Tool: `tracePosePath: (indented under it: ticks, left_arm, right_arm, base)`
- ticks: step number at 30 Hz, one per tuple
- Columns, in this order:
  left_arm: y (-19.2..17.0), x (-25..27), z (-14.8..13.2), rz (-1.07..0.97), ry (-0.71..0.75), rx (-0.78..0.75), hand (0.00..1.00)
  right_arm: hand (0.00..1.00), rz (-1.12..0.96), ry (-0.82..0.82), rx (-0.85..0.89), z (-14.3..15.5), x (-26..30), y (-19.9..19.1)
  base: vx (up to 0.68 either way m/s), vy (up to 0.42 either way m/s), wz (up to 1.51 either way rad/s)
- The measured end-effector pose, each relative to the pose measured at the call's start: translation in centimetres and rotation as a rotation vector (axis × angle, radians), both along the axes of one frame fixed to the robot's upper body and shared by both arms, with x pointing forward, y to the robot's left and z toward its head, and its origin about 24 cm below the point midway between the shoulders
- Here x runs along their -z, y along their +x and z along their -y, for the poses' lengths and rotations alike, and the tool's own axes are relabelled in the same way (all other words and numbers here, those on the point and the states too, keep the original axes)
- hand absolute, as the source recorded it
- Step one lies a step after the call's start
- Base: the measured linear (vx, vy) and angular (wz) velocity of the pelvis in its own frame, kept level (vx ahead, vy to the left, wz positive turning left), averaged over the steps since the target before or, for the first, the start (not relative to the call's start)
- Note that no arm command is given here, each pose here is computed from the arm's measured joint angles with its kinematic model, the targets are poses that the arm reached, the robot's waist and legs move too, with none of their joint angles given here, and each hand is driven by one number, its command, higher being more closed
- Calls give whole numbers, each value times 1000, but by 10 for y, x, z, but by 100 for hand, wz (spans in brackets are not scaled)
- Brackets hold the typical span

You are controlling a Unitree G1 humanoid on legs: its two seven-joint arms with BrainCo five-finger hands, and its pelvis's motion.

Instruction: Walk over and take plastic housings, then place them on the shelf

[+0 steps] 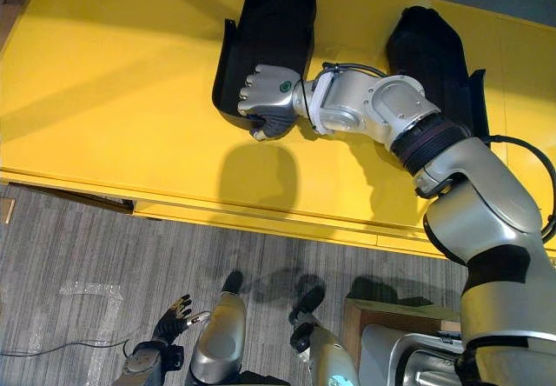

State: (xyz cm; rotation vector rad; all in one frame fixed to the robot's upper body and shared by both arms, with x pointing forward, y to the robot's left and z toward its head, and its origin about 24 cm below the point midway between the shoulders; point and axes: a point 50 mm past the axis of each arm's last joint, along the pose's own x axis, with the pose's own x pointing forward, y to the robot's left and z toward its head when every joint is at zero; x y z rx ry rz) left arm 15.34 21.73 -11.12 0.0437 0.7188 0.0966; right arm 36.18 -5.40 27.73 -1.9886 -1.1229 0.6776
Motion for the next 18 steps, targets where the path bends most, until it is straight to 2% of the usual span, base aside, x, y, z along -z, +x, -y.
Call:
tracePosePath:
  ticks: [13,18]
  left_arm:
    - [1,-2,-4,22,1,-7,0]
    - [-1,-1,-6,8,16,-3,0]
  right_arm:
    - [0,70,-16,-55,-2,-8,-4]
    - [0,145,-25,-232,-19,-24,-41]
  base:
    - [-4,10,-2]
    - [-5,60,-21]
